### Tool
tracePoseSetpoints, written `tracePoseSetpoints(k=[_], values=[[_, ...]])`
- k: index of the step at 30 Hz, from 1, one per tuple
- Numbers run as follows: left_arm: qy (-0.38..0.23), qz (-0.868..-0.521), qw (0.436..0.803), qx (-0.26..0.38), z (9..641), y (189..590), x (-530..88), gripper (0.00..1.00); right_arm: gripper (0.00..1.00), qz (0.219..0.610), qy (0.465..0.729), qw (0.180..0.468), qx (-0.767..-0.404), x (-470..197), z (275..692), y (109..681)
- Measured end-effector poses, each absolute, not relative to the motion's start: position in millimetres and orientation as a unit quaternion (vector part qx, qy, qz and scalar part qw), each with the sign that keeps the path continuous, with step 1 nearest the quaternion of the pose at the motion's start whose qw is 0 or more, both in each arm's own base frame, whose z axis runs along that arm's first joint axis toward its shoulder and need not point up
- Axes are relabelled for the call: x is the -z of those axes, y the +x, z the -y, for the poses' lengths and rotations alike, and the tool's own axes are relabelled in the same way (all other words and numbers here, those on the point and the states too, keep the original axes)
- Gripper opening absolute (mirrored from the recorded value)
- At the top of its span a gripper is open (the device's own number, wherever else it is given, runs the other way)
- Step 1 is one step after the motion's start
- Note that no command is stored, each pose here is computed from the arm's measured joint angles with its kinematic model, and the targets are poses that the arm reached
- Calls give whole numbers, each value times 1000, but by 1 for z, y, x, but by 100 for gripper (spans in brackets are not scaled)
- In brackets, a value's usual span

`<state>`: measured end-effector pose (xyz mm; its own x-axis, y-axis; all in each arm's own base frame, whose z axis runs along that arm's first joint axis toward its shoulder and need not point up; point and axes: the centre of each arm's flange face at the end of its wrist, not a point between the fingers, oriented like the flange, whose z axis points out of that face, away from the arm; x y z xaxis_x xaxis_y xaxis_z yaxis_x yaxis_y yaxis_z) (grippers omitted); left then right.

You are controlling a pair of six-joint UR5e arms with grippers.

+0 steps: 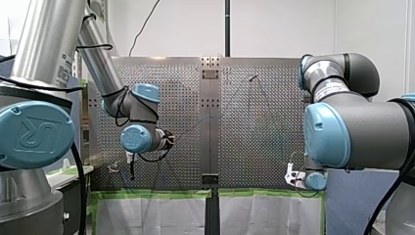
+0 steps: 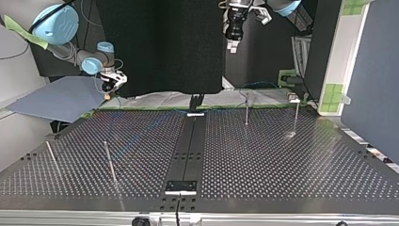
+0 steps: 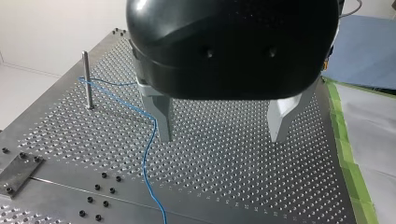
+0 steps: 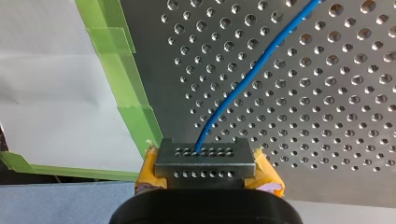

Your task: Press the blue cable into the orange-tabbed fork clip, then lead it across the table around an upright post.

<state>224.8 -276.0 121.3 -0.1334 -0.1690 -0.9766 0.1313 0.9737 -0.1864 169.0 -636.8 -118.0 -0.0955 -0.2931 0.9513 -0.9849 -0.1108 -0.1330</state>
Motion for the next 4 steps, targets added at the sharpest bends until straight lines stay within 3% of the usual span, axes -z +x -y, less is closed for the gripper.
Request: tracePoseSetpoints(k=[4], values=[[-13, -744, 658, 114, 276, 225, -121, 99, 0, 562, 569, 359, -482, 118, 637, 169]])
